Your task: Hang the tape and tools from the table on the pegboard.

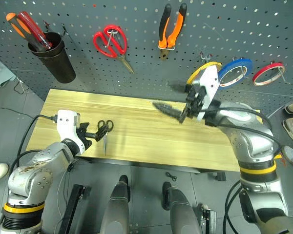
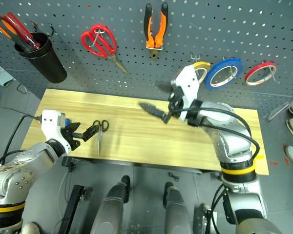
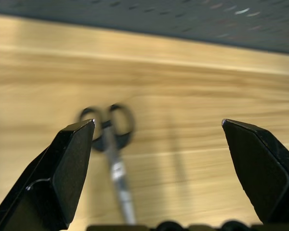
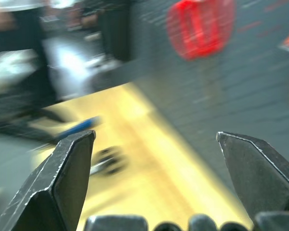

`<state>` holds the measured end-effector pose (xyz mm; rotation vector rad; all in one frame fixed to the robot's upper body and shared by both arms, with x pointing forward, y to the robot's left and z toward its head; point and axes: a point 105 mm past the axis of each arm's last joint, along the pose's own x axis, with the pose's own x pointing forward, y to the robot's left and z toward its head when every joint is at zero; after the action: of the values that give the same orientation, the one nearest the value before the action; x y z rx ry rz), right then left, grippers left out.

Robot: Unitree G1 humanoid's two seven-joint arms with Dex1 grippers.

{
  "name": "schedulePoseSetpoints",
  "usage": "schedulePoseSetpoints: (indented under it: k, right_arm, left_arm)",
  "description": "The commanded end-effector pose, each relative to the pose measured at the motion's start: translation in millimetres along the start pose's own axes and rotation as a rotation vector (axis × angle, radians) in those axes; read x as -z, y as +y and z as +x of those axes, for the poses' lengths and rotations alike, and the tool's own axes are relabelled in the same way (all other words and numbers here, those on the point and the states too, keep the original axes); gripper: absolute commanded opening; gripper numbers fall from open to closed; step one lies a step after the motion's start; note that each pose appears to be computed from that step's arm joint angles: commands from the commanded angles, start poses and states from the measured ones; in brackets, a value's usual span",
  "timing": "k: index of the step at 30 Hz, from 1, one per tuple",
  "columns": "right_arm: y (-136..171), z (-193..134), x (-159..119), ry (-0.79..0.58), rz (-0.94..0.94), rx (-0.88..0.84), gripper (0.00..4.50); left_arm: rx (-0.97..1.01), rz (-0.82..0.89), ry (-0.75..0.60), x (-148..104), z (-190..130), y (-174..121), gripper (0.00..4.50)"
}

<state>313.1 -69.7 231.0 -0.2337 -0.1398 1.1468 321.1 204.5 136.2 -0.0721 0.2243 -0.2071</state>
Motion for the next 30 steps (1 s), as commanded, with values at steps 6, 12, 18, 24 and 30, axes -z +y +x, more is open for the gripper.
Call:
schedulePoseSetpoints:
  k: [6, 12, 18, 24, 30]
  right_arm:
    - [25.5, 2.3, -2.7, 0.009, -0.087, -0.242, 4.48]
    - [22.5, 4.6, -7.5, 0.006, -0.095, -0.245, 4.48]
    - [19.6, 0.5, -8.1, 0.021, -0.081, -0.243, 4.48]
    - [16.0, -1.9, -3.3, 0.036, -0.076, -0.235, 4.48]
    - [15.3, -5.6, 7.5, 0.065, -0.070, -0.226, 4.50]
  left_arm:
    - [-0.176, 0.040, 0.088, 41.5, 25.0, 8.5, 4.50]
    - [-0.199, 0.023, 0.105, 48.6, 43.9, 9.6, 4.50]
    - [-0.187, 0.018, 0.165, 59.4, 53.0, 5.9, 4.50]
    - [-0.179, 0.026, 0.187, 63.1, 58.5, 6.5, 4.50]
    - [-0.195, 0.017, 0.229, 71.2, 60.3, 8.1, 3.68]
